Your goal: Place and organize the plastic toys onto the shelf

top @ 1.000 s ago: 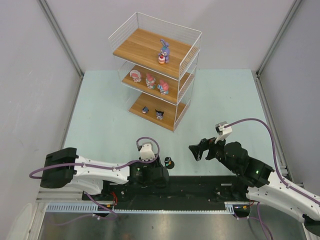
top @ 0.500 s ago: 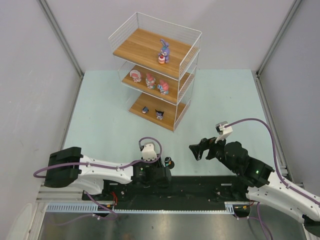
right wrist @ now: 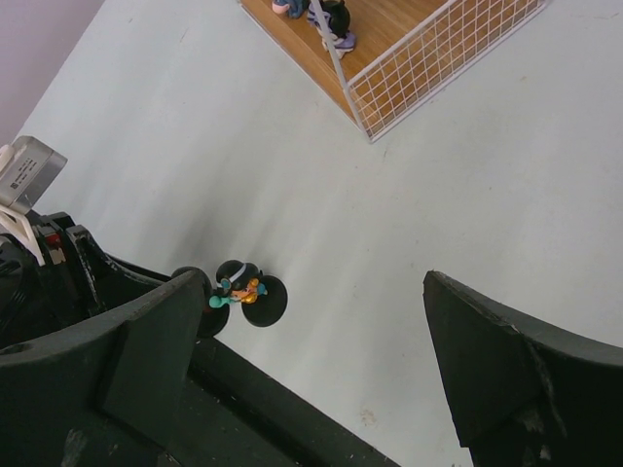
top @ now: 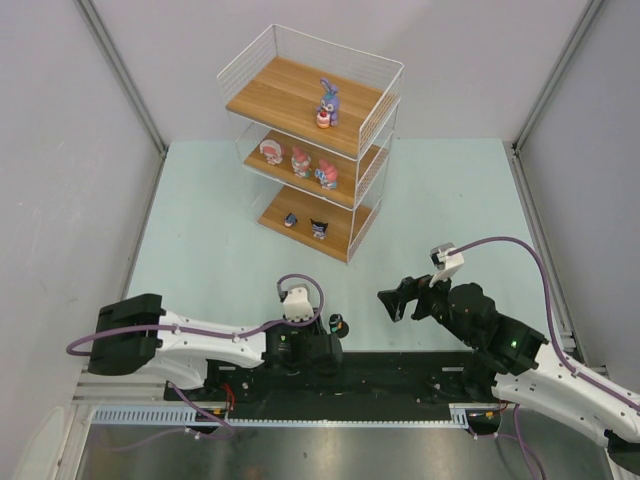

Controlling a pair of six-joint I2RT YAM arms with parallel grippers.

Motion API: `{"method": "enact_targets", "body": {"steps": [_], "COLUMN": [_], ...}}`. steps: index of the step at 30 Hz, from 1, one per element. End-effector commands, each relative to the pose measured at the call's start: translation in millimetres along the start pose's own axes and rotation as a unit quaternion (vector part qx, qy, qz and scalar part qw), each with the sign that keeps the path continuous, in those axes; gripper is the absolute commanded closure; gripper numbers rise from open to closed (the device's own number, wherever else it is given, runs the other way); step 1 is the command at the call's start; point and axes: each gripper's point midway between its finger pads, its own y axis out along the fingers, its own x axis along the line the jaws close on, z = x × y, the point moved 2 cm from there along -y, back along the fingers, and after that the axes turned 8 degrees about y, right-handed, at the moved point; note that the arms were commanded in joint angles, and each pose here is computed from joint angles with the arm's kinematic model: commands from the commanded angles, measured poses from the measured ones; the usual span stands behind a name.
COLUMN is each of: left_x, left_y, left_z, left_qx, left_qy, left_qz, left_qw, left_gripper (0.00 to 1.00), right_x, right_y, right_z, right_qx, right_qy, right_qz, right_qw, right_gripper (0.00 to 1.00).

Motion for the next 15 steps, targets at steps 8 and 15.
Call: {"method": "enact_targets", "body": {"steps": [8,15], "left_x": [-4,-9], "left_y": [-13,-20], "left_z": [-28,-37], "left_qx": [-0.047,-0.067], "left_qy": [0.012,0.044], "left_qz": [0.033,0.083], "left_qw": [0.998,0.993], "left_gripper": [0.81,0.86], "right_x": [2,4], "right_y": [2,3], "right_z": [-4,-5], "right_qx": [-0.008,-0.010], "right_qy": [0.001,0.003], "right_qz": [-0.007,-0.012], "right_qw": [1.000,1.000], "right_gripper": [0.00,0.00]}}
